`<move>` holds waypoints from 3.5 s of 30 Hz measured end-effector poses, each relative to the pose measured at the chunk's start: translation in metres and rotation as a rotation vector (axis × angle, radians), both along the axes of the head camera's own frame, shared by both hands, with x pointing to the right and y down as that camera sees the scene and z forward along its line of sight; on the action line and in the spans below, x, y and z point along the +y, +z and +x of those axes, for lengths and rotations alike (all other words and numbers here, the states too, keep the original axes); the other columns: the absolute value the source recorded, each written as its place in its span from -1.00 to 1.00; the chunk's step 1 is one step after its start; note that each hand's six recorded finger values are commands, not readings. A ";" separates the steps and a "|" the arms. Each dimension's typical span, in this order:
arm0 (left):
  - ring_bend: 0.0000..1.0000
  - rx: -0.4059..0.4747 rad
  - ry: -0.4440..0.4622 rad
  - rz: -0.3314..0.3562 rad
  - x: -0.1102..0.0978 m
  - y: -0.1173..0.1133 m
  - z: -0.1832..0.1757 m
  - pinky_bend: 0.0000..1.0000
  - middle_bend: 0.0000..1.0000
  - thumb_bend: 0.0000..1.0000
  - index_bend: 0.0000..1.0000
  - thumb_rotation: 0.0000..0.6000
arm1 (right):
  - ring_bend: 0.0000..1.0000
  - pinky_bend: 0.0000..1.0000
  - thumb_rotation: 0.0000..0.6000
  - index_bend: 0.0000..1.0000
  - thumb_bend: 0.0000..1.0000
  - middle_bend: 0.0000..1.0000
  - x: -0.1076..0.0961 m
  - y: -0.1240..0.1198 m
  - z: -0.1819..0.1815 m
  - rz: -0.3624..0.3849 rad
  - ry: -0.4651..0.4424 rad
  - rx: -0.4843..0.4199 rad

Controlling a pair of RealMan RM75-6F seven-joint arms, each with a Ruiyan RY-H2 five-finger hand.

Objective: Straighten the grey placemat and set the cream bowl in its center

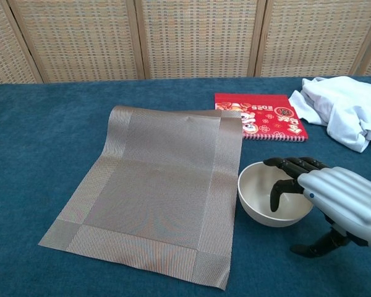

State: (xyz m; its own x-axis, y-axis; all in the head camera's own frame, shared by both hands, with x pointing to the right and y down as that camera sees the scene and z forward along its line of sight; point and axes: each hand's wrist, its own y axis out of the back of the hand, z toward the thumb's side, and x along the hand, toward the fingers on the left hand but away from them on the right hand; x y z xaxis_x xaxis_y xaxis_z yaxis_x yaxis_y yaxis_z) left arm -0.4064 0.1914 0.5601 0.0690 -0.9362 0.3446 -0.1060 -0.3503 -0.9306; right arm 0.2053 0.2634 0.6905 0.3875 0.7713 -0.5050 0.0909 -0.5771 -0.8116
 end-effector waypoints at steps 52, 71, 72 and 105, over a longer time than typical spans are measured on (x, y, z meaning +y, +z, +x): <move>-1.00 -0.051 -0.024 -0.028 -0.012 0.023 -0.001 -1.00 -1.00 -0.53 -1.00 1.00 | -1.00 -0.78 1.00 0.33 0.05 -0.54 -0.194 0.023 0.033 0.200 0.274 0.102; -1.00 -0.033 -0.009 -0.010 -0.007 0.014 0.004 -1.00 -1.00 -0.53 -1.00 1.00 | -1.00 -0.83 1.00 -0.27 -0.40 -0.93 -0.196 0.039 0.055 0.226 0.302 0.230; -1.00 -0.032 -0.007 -0.008 -0.007 0.013 0.005 -1.00 -1.00 -0.53 -1.00 1.00 | -1.00 -0.83 1.00 -0.27 -0.40 -0.93 -0.193 0.037 0.055 0.226 0.303 0.226; -1.00 0.002 -0.038 0.005 -0.002 -0.015 -0.017 -1.00 -1.00 -0.52 -0.99 1.00 | -1.00 -0.84 1.00 -0.41 -0.61 -0.96 -0.012 0.000 -0.006 0.001 0.106 -0.127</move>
